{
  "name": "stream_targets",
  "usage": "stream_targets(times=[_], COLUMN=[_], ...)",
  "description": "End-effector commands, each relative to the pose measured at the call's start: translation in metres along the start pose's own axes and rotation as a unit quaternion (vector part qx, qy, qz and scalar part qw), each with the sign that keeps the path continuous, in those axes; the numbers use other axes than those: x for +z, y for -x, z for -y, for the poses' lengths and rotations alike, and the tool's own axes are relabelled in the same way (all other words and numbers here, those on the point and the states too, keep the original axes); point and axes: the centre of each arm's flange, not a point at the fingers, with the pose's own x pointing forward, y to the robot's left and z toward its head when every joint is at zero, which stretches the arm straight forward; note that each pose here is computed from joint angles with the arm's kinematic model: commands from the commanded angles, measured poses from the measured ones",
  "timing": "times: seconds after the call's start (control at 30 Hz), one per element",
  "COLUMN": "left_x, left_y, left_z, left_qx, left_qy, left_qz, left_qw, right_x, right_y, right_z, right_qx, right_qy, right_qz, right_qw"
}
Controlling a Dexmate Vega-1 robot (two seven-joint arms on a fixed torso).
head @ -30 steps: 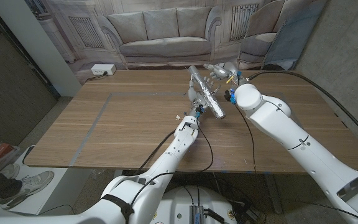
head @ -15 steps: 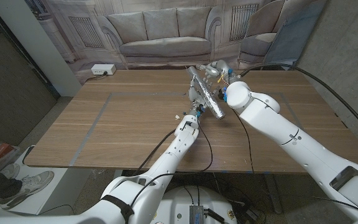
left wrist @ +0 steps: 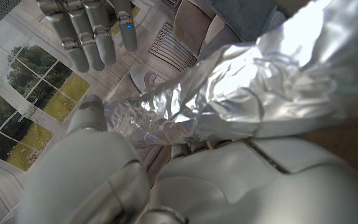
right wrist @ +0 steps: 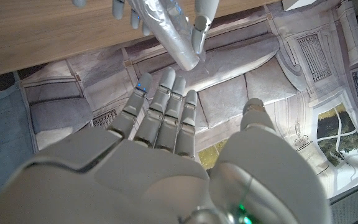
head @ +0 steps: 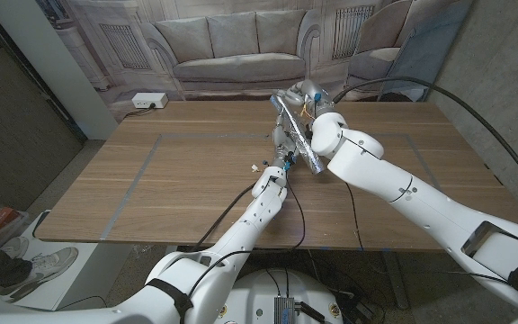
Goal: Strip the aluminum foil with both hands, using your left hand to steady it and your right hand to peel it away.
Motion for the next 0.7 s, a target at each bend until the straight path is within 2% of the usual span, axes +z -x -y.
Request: stream_targets(times=[0.03,0.23,0.3,0.33,0.4,0.47,0.5,0.53,0.57,0.7], left_x=[0.003,0.005,0.006,0.007,0.006,0.005,0.002,0.005,0.004,0.002], left_y=[0.004,0.006,0.005,0.006,0.003,0.004,0.003,0.004,0.002,0.003], left_z=[0.000,0.001,0.000,0.001,0.001,0.001,0.002,0.002,0.002,0.002], left_qx=[-0.005,-0.009,-0.024,-0.006,-0.021,-0.009,-0.017,-0.011,-0.016,-0.003], left_qy=[-0.020,-0.019,-0.014,-0.028,0.000,0.024,0.036,0.018,0.025,0.046], left_qz=[0.007,0.009,0.013,0.013,0.019,0.022,0.033,0.021,0.015,0.014], left_qw=[1.000,1.000,1.000,1.000,1.000,0.999,0.999,1.000,0.999,0.999], right_x=[0.017,0.019,0.018,0.017,0.016,0.014,0.013,0.012,0.012,0.008], right_y=[-0.013,-0.022,-0.024,-0.024,-0.026,-0.026,-0.026,-0.026,-0.026,-0.025], right_z=[-0.008,-0.013,-0.014,-0.014,-0.014,-0.014,-0.013,-0.013,-0.013,-0.011], right_qx=[-0.001,-0.002,0.005,0.006,0.005,0.004,0.005,0.004,0.001,-0.003], right_qy=[0.044,0.053,0.050,0.049,0.046,0.044,0.042,0.040,0.041,0.036], right_qz=[-0.010,-0.018,-0.016,-0.016,-0.020,-0.021,-0.021,-0.022,-0.023,-0.022], right_qw=[0.9990,0.9984,0.9986,0.9987,0.9987,0.9988,0.9989,0.9989,0.9989,0.9991])
